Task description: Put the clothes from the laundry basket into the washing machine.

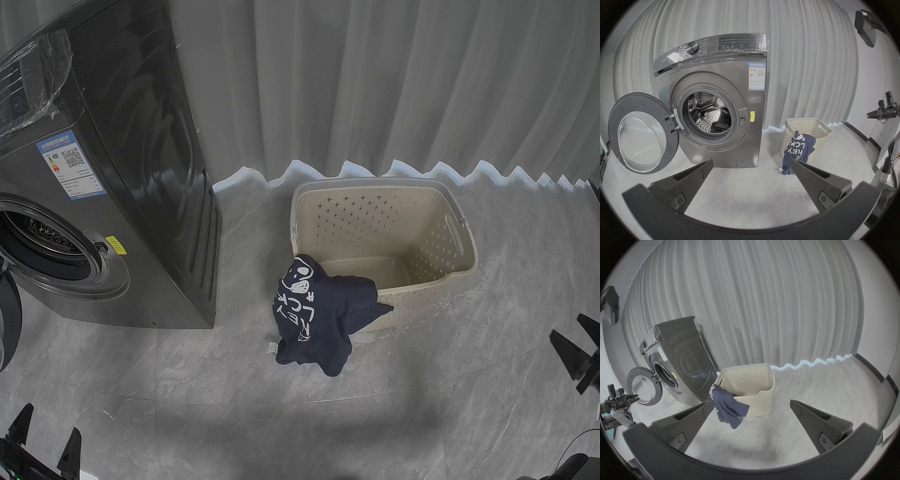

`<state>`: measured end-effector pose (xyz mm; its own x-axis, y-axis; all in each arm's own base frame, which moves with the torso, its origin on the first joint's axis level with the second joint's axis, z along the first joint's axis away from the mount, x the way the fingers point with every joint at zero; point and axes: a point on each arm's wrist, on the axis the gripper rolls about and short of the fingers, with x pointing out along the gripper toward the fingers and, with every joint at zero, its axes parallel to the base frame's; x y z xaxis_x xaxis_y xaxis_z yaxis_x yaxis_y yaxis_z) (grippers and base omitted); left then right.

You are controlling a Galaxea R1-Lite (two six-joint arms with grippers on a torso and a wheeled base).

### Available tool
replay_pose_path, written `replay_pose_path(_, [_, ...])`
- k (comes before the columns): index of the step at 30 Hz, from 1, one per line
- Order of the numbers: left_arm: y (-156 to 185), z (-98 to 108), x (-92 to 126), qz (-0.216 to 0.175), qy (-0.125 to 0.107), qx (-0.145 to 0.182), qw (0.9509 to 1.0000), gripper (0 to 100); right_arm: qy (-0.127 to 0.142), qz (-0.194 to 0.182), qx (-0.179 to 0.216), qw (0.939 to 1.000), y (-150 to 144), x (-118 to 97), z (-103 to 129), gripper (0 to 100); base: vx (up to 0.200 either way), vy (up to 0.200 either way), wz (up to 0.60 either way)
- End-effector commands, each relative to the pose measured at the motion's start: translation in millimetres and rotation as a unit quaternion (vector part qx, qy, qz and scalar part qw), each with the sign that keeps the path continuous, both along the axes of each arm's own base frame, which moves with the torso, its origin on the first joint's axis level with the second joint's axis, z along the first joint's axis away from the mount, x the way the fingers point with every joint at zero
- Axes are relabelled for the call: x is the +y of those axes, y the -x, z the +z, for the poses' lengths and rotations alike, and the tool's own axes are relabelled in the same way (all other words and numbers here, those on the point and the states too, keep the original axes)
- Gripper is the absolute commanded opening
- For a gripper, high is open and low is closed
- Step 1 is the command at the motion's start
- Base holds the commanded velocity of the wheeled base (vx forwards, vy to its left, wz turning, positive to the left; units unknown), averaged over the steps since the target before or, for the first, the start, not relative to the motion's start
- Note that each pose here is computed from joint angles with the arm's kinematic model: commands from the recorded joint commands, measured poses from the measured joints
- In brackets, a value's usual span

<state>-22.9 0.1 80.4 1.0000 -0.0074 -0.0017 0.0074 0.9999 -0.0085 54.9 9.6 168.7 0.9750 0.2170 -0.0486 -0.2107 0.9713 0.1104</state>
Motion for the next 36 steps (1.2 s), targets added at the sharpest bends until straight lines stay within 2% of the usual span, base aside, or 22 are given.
replay_pose_path(1, [-0.3,-4.7,0.0,0.0,0.001,0.002,1.0,100,-0.003,0.061,0.12,0.9909,-75.1,36.6,-21.6,100,0.0,0.0,0.0])
replay_pose_path(7, [-0.3,-4.7,0.0,0.0,0.0,0.002,1.0,100,-0.028,0.061,0.156,0.9855,-92.1,54.9,-32.5,100,0.0,0.0,0.0])
replay_pose_path(11, [-0.3,-4.7,0.0,0.0,0.0,0.002,1.0,100,-0.051,0.056,0.154,0.9852,-109.1,62.4,-39.6,100,0.0,0.0,0.0])
replay_pose_path(17, [-0.3,-4.7,0.0,0.0,0.0,0.002,1.0,100,-0.05,0.044,0.146,0.987,-125.0,71.5,-47.5,100,0.0,0.0,0.0])
replay_pose_path(21, [-0.3,-4.7,0.0,0.0,0.0,0.002,1.0,100,-0.047,0.055,0.144,0.9869,-125.5,80.2,-48.8,100,0.0,0.0,0.0])
replay_pose_path(25, [-0.3,-4.7,0.0,0.0,0.0,0.002,1.0,100,-0.033,0.059,0.154,0.9857,-133.2,97.4,-57.0,100,0.0,0.0,0.0])
replay_pose_path(26, [-0.3,-4.7,0.0,0.0,0.0,0.002,1.0,100,-0.032,0.067,0.149,0.9861,-134.1,105.8,-58.5,100,0.0,0.0,0.0])
replay_pose_path(30, [-0.3,-4.7,0.0,0.0,0.0,0.002,1.0,100,-0.042,0.074,0.126,0.9884,-142.9,116.7,-56.1,100,0.0,0.0,0.0])
replay_pose_path(36, [-0.3,-4.7,0.0,0.0,0.0,0.002,1.0,100,-0.036,0.082,0.138,0.9863,-155.7,131.2,-65.7,100,0.0,0.0,0.0])
